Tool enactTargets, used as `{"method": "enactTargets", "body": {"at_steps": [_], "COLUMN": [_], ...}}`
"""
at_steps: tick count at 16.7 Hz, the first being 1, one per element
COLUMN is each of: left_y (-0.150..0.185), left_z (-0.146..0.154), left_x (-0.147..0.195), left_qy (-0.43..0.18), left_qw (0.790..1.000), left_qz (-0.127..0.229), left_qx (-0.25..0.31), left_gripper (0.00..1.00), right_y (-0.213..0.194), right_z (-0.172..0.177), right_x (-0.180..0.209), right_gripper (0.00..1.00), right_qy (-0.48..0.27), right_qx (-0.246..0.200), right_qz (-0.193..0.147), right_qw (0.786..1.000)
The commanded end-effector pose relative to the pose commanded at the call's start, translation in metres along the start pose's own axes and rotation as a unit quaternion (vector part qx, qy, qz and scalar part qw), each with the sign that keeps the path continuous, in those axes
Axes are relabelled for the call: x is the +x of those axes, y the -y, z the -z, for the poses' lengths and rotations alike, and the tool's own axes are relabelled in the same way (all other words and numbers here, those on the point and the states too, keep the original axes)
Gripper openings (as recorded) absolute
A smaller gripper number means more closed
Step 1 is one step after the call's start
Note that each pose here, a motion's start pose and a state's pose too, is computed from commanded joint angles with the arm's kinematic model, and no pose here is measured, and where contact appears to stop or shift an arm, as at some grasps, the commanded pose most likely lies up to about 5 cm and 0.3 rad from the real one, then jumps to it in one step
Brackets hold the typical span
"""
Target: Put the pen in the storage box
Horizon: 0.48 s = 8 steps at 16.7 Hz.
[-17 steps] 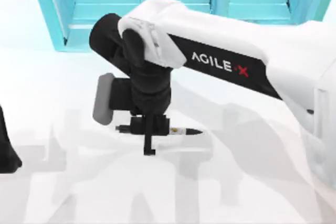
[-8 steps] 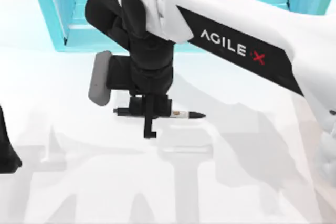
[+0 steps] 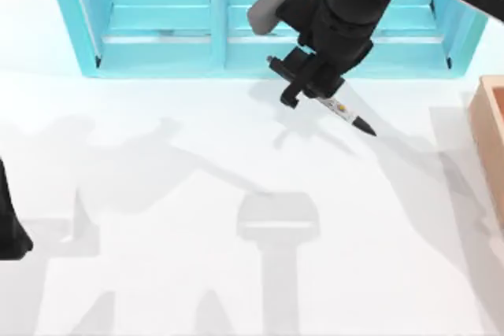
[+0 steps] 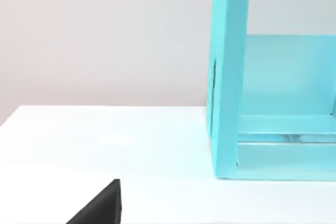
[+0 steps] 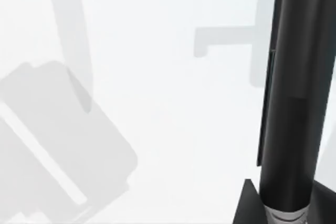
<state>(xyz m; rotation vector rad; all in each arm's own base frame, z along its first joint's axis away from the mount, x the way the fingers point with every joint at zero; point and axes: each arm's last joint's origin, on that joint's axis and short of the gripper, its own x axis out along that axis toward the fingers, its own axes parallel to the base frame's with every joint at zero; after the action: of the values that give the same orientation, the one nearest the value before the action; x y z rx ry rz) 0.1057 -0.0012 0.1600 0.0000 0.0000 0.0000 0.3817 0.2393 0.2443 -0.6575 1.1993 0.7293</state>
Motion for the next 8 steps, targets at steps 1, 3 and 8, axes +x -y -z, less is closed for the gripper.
{"method": "enactTargets", "body": {"at_steps": [1,3,8], "left_y": [0.0,0.0,0.0], "left_z": [0.0,0.0,0.0], "left_x": [0.0,0.0,0.0], "left_qy": [0.0,0.0,0.0], "left_qw": [1.0,1.0,1.0], "left_qz": [0.0,0.0,0.0], "left_qx": [0.0,0.0,0.0], "left_gripper": [1.0,1.0,1.0], "right_y": [0.031,0.092,0.165], "right_z": [0.02,0.078,0.273], "right_x": [-0.006,-0.017,-0.041], "right_gripper": [0.0,0.0,0.0], "right_qy": [0.013,0.037,0.1], "right_qx": [0.08,0.256,0.666], "right_qz": [0.007,0.021,0.039], "right_qw": [0.997,0.966,0.738]}}
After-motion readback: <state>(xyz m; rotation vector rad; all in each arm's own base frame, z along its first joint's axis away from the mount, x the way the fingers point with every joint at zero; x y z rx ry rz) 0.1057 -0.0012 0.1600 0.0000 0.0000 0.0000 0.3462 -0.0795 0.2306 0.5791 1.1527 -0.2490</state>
